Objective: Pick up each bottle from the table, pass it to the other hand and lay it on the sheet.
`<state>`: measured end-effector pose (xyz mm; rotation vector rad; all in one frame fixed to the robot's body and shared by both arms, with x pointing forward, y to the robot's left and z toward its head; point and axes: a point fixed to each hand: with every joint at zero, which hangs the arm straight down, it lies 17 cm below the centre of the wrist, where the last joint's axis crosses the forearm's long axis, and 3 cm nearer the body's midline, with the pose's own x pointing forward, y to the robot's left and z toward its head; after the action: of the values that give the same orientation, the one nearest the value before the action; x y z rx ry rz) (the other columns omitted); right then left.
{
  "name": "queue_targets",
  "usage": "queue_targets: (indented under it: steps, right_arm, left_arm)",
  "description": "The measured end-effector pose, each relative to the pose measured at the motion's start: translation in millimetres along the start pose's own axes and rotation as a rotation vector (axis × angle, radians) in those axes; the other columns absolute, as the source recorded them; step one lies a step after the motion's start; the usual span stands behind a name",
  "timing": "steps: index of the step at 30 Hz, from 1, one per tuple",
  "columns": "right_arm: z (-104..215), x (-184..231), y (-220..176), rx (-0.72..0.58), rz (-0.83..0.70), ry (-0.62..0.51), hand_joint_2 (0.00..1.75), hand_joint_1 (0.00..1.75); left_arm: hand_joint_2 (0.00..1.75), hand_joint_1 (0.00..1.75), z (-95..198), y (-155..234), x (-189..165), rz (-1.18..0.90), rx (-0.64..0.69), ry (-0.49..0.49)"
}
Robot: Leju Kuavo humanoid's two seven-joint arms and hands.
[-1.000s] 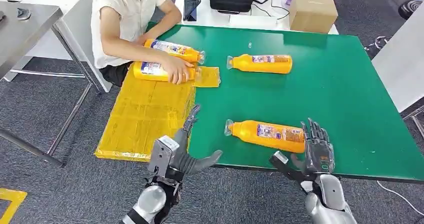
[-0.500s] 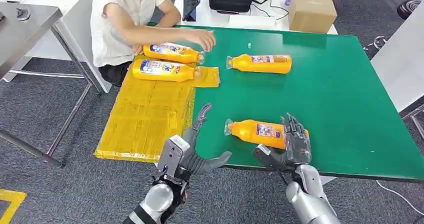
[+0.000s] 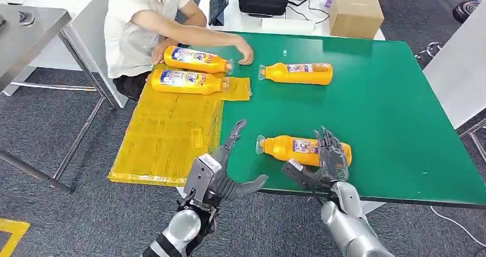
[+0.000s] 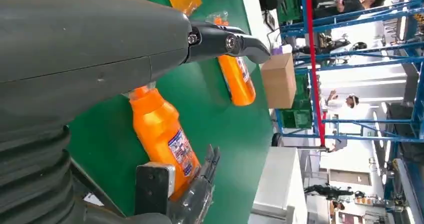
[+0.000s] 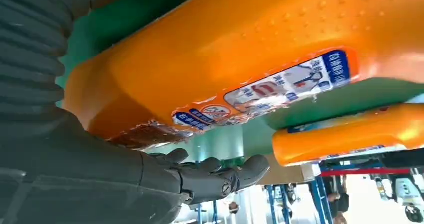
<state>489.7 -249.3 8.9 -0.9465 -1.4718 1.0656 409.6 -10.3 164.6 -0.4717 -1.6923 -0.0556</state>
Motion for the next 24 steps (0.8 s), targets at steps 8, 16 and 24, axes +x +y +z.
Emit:
queue_targets:
  steps: [8,16,24]
  right_arm:
    - [-7.7,-15.3,19.4,0.163,0.018,0.095,1.75,1.71]
    - [-8.2,-7.8,21.6,0.194,-0.2,0.06,1.75,1.75]
    - [-13.4,10.9,6.2,0.142,-0.55,0.038,1.75,1.75]
  left_arm:
    - [1.75,0.0,0.8,-3.7,-8.8,0.018,-0.021,0.05]
    - [1.75,0.0,1.4,-5.1,-10.2,0.029,-0.03,0.059]
    - [1.75,0.0,1.3,-3.7,-9.2,0.05,-0.023,0.05]
